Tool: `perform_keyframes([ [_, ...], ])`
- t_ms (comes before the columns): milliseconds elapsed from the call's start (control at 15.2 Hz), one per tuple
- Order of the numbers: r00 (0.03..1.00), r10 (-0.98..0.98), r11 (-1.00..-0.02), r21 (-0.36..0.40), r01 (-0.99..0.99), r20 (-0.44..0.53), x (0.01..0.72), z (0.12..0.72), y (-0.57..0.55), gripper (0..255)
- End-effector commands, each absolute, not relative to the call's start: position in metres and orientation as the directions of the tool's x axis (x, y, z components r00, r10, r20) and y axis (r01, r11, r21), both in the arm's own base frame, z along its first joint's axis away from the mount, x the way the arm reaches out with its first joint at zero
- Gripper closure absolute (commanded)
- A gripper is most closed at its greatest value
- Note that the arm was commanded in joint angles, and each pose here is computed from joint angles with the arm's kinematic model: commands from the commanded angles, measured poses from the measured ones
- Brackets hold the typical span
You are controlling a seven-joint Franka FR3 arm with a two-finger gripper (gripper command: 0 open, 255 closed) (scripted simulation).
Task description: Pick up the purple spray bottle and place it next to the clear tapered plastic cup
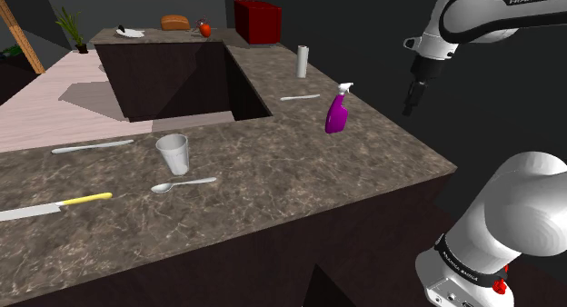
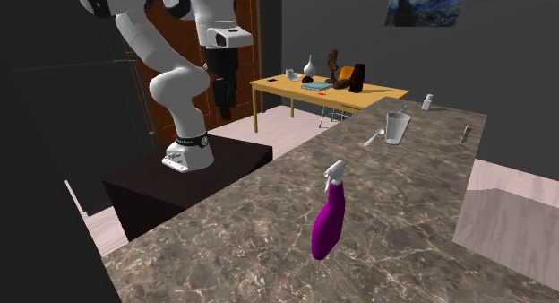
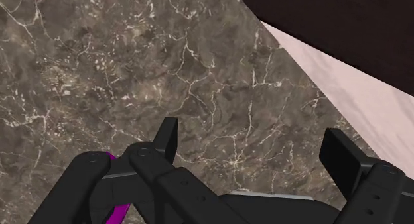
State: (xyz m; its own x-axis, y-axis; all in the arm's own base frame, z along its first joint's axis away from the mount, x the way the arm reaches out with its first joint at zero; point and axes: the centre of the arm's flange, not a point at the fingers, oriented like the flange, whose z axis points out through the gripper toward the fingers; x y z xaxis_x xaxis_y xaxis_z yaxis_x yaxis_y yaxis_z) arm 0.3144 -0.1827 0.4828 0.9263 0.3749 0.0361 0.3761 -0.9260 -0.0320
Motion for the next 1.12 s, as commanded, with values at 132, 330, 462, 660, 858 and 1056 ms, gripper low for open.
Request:
perform_keyframes([
  [132,0.868,0.484,-0.870,-0.051,0.491,0.112,0.339,0.459,-0.229,0],
  [330,0.815,0.554,-0.820,-0.061,0.570,0.168,0.361,0.441,-0.260,0],
  [462,0.775,0.597,-0.782,-0.065,0.620,0.206,0.378,0.429,-0.279,0],
  [660,0.708,0.655,-0.720,-0.066,0.690,0.263,0.406,0.411,-0.305,0],
  [858,0.635,0.704,-0.653,-0.062,0.755,0.318,0.436,0.394,-0.328,0],
  [1056,0.554,0.744,-0.579,-0.052,0.813,0.373,0.470,0.377,-0.347,0],
])
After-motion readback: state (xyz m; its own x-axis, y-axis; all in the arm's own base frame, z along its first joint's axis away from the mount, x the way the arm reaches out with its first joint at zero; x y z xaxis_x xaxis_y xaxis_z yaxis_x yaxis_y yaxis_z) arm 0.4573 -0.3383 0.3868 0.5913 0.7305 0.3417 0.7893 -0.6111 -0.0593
